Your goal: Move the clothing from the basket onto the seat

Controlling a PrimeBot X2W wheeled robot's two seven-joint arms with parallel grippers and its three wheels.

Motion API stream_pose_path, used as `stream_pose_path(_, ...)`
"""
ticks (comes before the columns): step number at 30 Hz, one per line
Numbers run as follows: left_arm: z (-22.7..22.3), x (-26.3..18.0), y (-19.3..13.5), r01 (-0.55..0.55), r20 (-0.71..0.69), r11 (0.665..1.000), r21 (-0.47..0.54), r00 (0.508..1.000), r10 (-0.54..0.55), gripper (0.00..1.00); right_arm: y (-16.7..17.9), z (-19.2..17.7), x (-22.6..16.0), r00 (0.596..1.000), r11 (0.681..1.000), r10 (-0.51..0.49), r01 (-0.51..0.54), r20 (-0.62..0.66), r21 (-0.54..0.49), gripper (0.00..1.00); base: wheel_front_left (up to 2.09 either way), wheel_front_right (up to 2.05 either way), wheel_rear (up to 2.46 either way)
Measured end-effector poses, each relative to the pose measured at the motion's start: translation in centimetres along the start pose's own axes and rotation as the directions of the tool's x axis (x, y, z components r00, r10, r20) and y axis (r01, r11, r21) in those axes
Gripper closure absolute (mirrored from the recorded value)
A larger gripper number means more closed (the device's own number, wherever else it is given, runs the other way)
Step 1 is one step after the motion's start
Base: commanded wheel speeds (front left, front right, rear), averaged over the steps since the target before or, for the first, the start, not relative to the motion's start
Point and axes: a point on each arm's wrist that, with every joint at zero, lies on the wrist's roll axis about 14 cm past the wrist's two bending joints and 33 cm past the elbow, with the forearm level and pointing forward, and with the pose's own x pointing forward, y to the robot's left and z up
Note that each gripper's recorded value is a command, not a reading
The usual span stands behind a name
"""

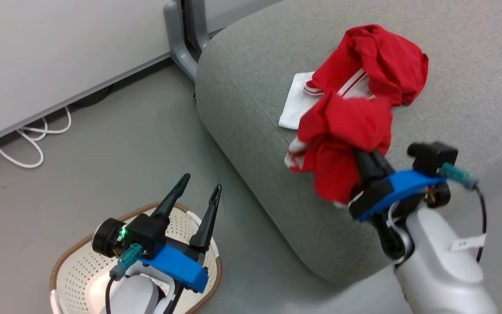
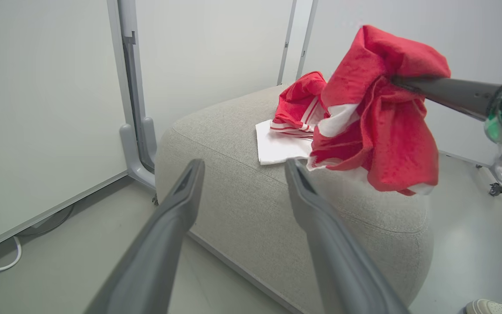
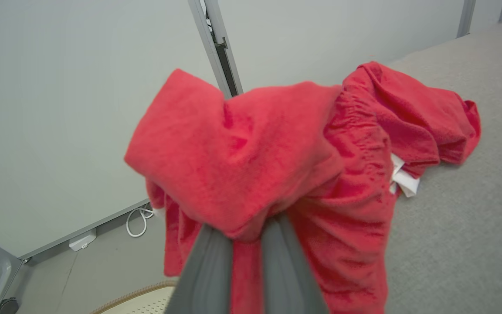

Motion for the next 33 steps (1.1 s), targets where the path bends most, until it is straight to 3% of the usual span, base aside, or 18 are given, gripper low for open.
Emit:
stream_pose_path(9, 0.1, 1.1, 2.9, -0.009, 0.034, 1.000, 0.011, 0.999, 0.008, 0.00, -2.3, 6.4, 7.4, 0.994, 0.997, -0.071, 0.072, 0.080, -0.008, 1.00, 0.00, 0.00, 0.00)
stream_pose_path(16, 0.1, 2.1, 6.2, -0.018, 0.077, 0.999, 0.027, 0.997, 0.016, 0.00, -6.8, 12.6, 13.4, 0.974, 0.969, -0.162, 0.187, 0.158, -0.163, 1.00, 0.00, 0.00, 0.00)
stream_pose_path(21, -0.7, 2.1, 9.3, -0.055, 0.097, 0.998, 0.024, 0.994, 0.052, 0.00, -8.7, 15.3, 17.1, 0.950, 0.948, -0.209, 0.255, 0.231, -0.192, 1.00, 0.00, 0.00, 0.00)
stream_pose_path(28, -3.1, 1.2, 12.7, -0.098, 0.085, 0.995, 0.019, 0.992, 0.096, 0.00, -12.3, 11.5, 20.2, 0.927, 0.926, -0.310, 0.344, 0.210, -0.152, 1.00, 0.00, 0.00, 0.00)
stream_pose_path(33, -5.7, 0.1, 15.1, -0.144, 0.046, 0.989, 0.011, 0.989, 0.144, 0.00, -14.7, 2.6, 21.1, 0.919, 0.909, -0.388, 0.394, 0.069, -0.137, 1.00, 0.00, 0.00, 0.00)
